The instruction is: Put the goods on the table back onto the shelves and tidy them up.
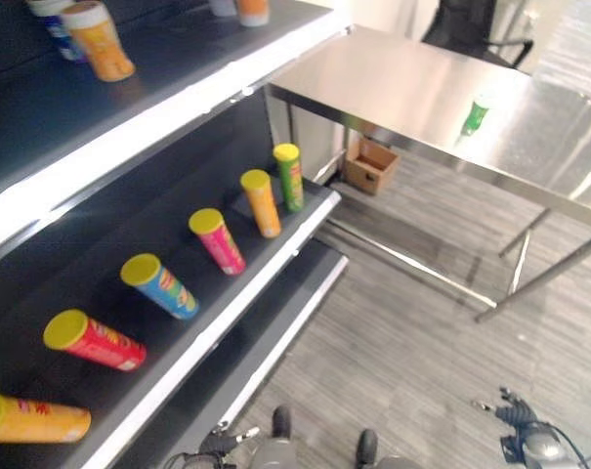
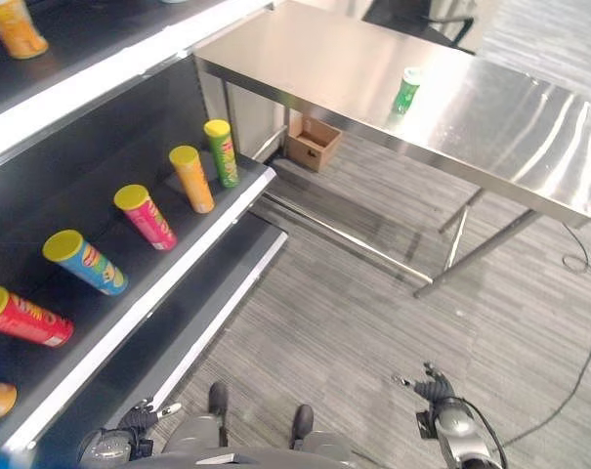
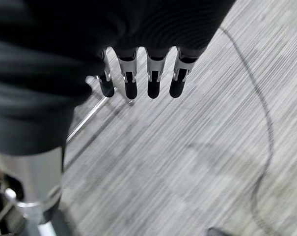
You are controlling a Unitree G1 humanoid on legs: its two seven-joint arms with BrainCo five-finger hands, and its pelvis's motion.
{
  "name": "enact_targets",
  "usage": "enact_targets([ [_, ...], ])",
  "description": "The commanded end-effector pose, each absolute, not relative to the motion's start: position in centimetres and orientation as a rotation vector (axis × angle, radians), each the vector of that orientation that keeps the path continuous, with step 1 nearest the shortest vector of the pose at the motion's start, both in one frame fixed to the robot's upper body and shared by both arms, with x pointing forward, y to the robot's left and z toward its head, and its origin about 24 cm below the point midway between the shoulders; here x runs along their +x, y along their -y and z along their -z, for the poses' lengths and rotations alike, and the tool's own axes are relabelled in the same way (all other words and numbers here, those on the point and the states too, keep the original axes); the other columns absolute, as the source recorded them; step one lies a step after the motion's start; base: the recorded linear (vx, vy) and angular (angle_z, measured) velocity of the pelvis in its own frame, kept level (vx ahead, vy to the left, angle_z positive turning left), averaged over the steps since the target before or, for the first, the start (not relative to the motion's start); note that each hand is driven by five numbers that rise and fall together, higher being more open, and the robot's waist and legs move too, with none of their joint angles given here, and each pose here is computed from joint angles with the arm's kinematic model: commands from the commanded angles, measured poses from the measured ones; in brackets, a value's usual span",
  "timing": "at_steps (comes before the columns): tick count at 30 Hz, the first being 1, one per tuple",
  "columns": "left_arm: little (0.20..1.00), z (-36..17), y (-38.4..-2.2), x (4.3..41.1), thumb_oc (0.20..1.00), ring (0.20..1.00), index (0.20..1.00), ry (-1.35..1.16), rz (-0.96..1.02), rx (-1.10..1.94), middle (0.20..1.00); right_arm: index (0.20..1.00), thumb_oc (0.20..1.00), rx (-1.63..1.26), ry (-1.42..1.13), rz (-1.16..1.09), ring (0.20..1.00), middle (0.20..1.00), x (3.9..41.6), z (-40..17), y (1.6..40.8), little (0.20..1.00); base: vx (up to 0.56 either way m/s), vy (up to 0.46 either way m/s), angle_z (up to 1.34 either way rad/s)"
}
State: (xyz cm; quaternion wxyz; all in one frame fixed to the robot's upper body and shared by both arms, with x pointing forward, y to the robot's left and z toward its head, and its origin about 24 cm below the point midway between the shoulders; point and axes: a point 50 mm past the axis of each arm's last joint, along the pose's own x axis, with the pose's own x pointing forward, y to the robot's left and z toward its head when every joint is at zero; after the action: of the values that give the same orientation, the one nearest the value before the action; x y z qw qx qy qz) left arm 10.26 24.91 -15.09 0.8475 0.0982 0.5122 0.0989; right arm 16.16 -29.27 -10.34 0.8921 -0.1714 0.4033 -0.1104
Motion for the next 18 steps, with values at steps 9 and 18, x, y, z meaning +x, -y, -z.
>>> enact_targets([
  [9,1.000,14.2,-27.3,10.0,1.000,1.000,1.000,-1.034,-0.309,0.219,1.000,1.000,1.000,-0.463,-0.709,0.147,1.000,1.000,19.2,9.0,27.4,1.000,0.26,0.039,-0.45],
  [18,1.000,13.9,-28.2,9.8,1.000,1.000,1.000,-1.045,-0.316,0.258,1.000,1.000,1.000,-0.498,-0.664,0.197,1.000,1.000,20.4,8.3,27.3,1.000,0.18,0.113,-0.32],
])
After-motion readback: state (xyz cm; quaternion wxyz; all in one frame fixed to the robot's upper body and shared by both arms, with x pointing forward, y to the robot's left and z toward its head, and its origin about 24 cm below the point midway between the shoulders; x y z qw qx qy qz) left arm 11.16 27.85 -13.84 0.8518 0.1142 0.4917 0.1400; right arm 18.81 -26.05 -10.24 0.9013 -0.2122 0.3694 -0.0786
